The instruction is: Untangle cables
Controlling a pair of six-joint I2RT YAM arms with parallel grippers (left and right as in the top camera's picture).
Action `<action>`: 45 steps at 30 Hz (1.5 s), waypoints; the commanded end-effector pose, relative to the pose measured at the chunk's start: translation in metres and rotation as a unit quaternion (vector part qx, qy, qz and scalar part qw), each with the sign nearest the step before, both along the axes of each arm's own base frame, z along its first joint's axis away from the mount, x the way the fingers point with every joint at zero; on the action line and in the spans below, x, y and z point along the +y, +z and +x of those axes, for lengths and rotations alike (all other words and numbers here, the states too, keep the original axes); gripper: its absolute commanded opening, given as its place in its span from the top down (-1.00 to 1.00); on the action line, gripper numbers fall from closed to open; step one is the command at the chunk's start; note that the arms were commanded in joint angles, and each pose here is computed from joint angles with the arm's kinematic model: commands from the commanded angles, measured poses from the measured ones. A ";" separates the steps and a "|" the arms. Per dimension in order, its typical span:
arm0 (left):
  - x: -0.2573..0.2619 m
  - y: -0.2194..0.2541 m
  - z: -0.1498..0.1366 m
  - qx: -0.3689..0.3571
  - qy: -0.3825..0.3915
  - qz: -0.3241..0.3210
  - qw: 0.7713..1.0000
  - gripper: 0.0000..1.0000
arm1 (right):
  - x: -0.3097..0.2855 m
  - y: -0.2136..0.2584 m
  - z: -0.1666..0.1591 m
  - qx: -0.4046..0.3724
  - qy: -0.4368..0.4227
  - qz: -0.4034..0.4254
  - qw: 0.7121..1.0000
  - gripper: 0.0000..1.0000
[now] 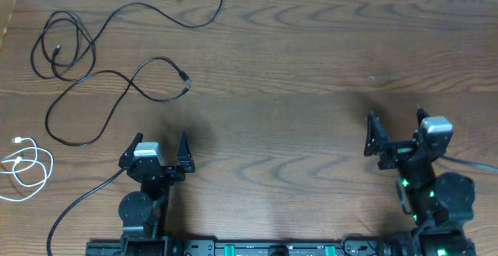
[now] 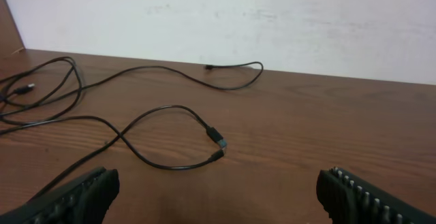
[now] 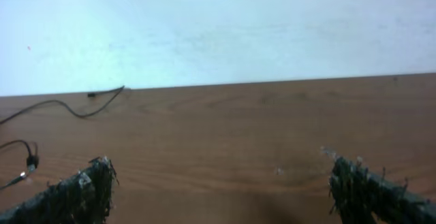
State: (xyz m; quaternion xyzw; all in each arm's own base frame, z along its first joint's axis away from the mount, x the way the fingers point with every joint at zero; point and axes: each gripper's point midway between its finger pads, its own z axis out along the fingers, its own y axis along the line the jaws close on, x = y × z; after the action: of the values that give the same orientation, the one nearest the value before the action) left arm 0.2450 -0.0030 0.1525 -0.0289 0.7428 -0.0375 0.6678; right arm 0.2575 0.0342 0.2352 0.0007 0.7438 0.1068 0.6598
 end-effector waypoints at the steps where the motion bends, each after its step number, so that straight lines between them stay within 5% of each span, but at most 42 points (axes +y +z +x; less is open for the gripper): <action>1: -0.001 -0.015 -0.001 0.023 -0.002 -0.003 1.000 -0.96 | 0.004 -0.017 -0.007 -0.017 0.014 -0.015 1.000 -0.98; 21: -0.001 -0.015 -0.001 0.023 -0.002 -0.003 1.000 -0.96 | 0.003 -0.062 -0.014 -0.052 0.013 -0.015 0.998 -0.99; 45: -0.001 -0.015 -0.001 0.023 -0.002 -0.003 1.000 -0.96 | -0.017 -0.080 -0.012 -0.028 -0.026 -0.119 0.992 -0.98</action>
State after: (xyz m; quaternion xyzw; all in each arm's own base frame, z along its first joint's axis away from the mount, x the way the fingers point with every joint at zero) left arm 0.2450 -0.0030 0.1526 -0.0289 0.7427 -0.0377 0.6680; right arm 0.2448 0.0281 0.1572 -0.0595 0.7305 0.0372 0.6793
